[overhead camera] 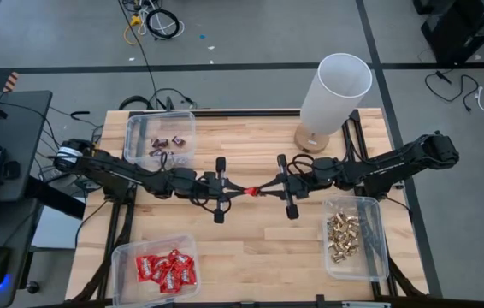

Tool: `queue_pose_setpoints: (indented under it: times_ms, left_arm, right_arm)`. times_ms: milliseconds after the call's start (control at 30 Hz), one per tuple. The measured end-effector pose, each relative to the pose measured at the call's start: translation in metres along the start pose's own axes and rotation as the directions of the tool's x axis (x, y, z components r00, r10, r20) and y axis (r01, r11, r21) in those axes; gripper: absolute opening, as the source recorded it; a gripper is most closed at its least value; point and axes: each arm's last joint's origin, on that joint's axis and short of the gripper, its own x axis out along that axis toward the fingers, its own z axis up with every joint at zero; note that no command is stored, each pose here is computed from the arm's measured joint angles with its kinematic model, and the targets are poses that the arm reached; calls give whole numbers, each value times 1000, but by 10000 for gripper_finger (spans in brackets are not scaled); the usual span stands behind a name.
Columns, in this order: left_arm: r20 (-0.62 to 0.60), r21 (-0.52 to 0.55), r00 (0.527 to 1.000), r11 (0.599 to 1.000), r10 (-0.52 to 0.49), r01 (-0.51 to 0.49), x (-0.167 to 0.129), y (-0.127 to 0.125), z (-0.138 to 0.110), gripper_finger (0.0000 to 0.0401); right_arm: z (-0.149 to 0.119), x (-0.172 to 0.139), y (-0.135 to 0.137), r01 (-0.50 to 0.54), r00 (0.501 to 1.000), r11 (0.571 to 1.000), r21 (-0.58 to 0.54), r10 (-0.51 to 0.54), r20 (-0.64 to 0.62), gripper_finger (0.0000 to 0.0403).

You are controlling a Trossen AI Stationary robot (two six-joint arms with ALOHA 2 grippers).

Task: Sort candy
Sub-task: Put the red chocolate into the bottom left transparent bin

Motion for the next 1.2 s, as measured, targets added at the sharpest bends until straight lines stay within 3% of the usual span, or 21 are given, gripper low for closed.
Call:
queue_pose_setpoints:
  times_ms: [267,467,567,767,967,1200]
  left_arm:
    - [19,-18,994,994,107,-106,-11,5,17,1]
    - [-51,9,979,981,195,-195,-22,4,23,0]
    - [-67,16,979,981,194,-193,-28,1,28,0]
    - [-123,4,987,995,100,-100,-51,-13,49,0]
    - [-204,-123,979,991,19,-44,-75,-22,86,0]
    - [-367,-296,900,947,-236,128,-103,-43,127,0]
  right_arm:
    - [3,-3,-4,114,993,993,0,-114,-17,79]
    - [5,-9,-6,175,983,985,-5,-175,-57,84]
    - [4,-12,-5,209,973,978,-14,-209,-97,83]
    - [-3,-12,-5,257,952,966,-9,-254,-171,82]
    - [-5,-12,-4,259,949,966,13,-251,-190,80]
    - [-7,-13,-3,246,947,969,12,-238,-214,80]
